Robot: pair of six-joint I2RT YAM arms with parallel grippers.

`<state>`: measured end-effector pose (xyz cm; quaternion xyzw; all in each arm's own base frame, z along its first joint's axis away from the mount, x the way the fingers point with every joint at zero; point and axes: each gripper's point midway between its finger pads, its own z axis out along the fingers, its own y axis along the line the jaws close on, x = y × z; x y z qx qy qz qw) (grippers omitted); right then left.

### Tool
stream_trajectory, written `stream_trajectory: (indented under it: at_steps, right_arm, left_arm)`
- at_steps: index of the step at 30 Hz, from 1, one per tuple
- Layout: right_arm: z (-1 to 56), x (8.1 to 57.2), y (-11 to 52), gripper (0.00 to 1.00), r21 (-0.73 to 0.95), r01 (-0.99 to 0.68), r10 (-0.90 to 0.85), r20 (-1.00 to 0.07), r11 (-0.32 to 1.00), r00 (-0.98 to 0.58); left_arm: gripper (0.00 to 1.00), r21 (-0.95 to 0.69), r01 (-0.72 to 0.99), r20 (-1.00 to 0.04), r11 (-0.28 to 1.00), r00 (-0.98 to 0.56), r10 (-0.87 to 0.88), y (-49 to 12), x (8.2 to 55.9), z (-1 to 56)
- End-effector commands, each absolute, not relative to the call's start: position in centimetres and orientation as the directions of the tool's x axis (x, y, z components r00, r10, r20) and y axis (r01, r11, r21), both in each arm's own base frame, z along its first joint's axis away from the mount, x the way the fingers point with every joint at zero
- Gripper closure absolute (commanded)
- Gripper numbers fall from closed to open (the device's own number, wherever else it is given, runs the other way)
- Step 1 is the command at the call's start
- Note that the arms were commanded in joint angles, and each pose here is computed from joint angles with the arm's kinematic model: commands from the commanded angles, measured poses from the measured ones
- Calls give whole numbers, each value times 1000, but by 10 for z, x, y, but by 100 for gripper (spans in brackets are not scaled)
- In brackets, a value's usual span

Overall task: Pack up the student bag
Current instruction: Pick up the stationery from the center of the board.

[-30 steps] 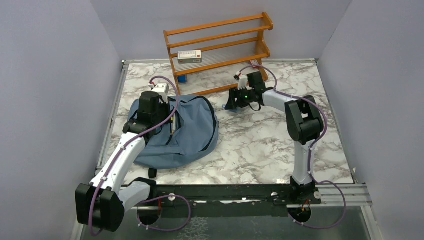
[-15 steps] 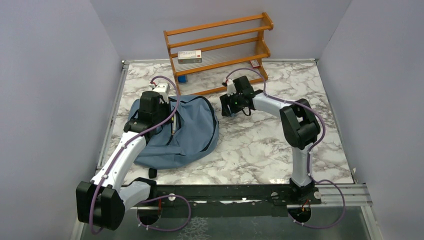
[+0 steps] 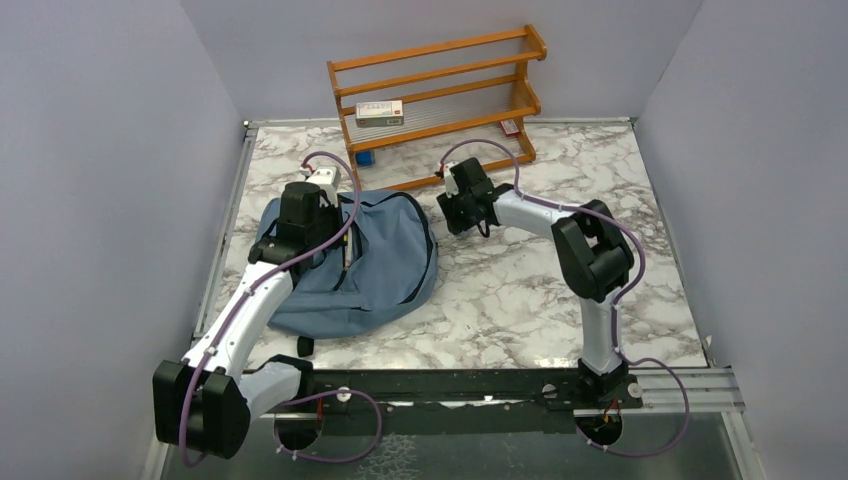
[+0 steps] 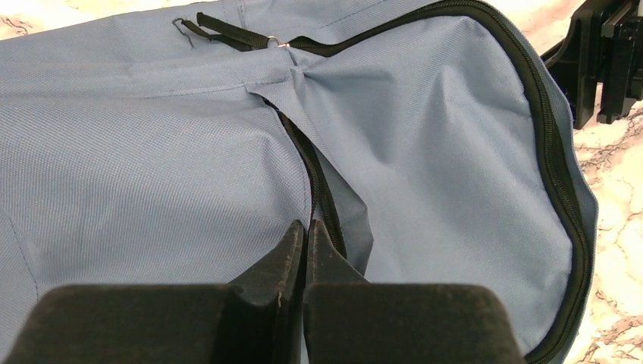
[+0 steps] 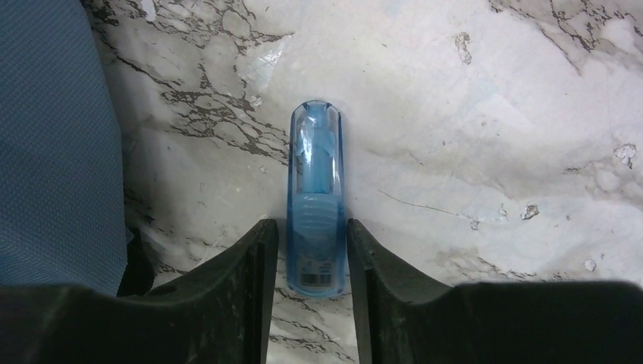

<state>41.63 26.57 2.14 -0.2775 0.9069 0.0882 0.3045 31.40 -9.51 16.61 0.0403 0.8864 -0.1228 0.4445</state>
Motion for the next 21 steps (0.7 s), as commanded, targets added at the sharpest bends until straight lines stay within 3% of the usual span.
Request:
stream_trajectory:
  at_steps: [1, 11, 17, 21]
  right_arm:
    - [-36, 373, 219, 63, -89, -523, -515, -378, 848, -770]
    - [-4, 378, 225, 76, -53, -443, -413, -472, 895, -779]
    - [66, 393, 230, 79, -44, -413, -351, -615, 909, -707]
    - [133, 393, 251, 80, 59, -460, -272, -739, 886, -617]
  left_arm:
    - [100, -236, 246, -839, 940, -540, -70, -113, 325, 191]
    - [100, -234, 239, -841, 943, -536, -73, -111, 325, 191]
    - [100, -229, 237, -841, 944, -536, -70, -110, 324, 190]
    - [100, -230, 234, -840, 945, -537, -72, -110, 323, 189]
